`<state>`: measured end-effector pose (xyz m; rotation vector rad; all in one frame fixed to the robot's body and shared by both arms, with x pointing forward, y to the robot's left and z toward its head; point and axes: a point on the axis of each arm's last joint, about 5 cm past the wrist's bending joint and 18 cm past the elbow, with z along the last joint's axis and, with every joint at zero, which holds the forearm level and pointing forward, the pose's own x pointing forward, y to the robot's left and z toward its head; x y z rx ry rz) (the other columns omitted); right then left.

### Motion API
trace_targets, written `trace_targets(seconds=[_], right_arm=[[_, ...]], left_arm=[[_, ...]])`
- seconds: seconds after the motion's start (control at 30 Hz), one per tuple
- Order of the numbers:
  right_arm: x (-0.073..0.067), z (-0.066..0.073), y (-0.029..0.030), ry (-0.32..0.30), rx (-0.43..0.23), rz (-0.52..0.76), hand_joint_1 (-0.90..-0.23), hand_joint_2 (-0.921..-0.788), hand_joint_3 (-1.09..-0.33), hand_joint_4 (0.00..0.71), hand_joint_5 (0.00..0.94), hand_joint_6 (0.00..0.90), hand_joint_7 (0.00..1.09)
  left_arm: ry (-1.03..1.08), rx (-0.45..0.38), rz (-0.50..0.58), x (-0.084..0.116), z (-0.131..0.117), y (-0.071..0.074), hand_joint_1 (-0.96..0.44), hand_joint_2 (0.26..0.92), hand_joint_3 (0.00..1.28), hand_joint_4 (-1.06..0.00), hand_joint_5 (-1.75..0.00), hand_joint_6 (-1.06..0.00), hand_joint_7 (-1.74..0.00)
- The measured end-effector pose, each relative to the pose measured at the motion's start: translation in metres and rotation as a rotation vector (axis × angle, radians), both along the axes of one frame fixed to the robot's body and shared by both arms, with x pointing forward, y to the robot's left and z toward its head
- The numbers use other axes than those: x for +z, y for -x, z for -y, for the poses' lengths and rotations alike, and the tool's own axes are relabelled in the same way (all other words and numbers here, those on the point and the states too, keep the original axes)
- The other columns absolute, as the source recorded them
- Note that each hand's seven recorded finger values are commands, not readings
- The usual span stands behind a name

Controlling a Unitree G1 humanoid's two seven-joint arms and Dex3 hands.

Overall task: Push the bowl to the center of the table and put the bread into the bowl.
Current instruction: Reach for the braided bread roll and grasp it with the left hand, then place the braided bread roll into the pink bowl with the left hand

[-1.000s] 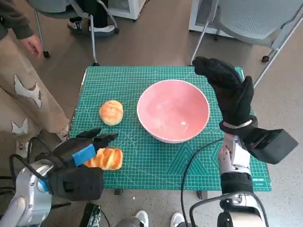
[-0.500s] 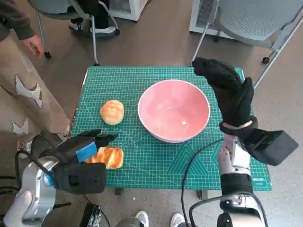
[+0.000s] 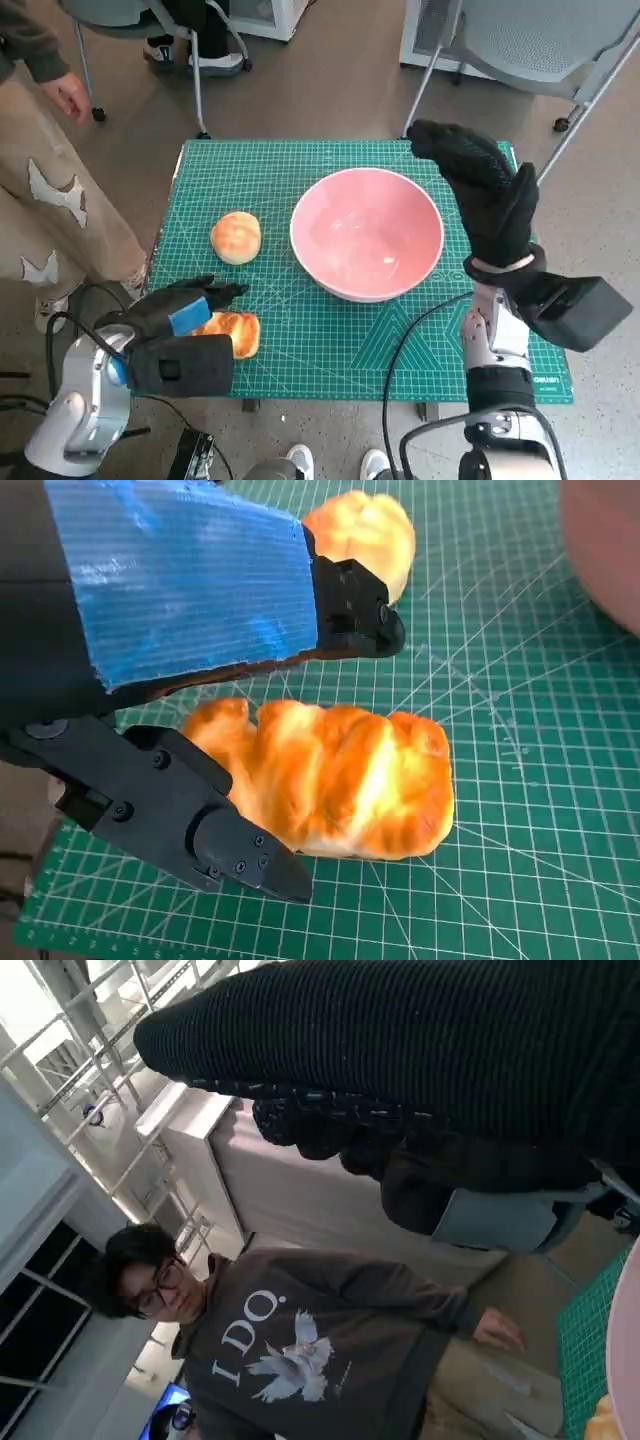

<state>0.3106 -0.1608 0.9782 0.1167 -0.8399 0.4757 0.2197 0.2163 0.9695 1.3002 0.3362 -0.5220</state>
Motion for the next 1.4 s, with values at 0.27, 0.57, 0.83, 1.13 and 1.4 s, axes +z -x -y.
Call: trace_targets(seconds=[0.27, 0.57, 0.83, 1.13, 1.4], right_arm=[[-0.0001, 0.0002, 0.0006, -0.001, 0.0, 0.002, -0.65, -0.921, -0.698, 0.236, 0.0, 0.109, 0.5], [0.0005, 0.0003, 0.0007, -0.002, 0.001, 0.003, -0.65, -0.921, -0.696, 0.235, 0.0, 0.105, 0.5], [0.0004, 0.0005, 0.0006, -0.004, 0.001, 0.001, -0.651, -0.921, -0.693, 0.235, 0.0, 0.097, 0.51], [0.0001, 0.0006, 0.0005, -0.005, 0.001, -0.001, -0.649, -0.921, -0.692, 0.236, 0.0, 0.093, 0.51], [-0.0002, 0.0007, 0.0003, -0.006, 0.004, -0.002, -0.648, -0.921, -0.692, 0.236, 0.0, 0.091, 0.52]], left_arm=[[-0.029, 0.025, -0.018, -0.0044, 0.0003, -0.0013, -0.22, 0.733, 0.01, -0.28, -0.15, -0.12, -0.66], [-0.049, 0.026, 0.003, -0.0026, 0.0015, -0.001, 0.14, 0.777, 0.28, -0.67, -1.21, -0.48, -1.04], [-0.019, 0.007, 0.046, 0.0003, -0.0003, -0.0007, 0.01, 0.47, 0.86, -0.7, -1.41, -0.62, -1.28], [0.019, -0.036, 0.042, -0.0033, -0.0021, 0.0017, 0.0, 0.522, 0.8, -0.68, -1.4, -0.6, -1.3], [0.019, -0.051, 0.056, -0.0029, -0.0034, 0.0019, 0.0, 0.544, 0.76, -0.68, -1.38, -0.6, -1.29]])
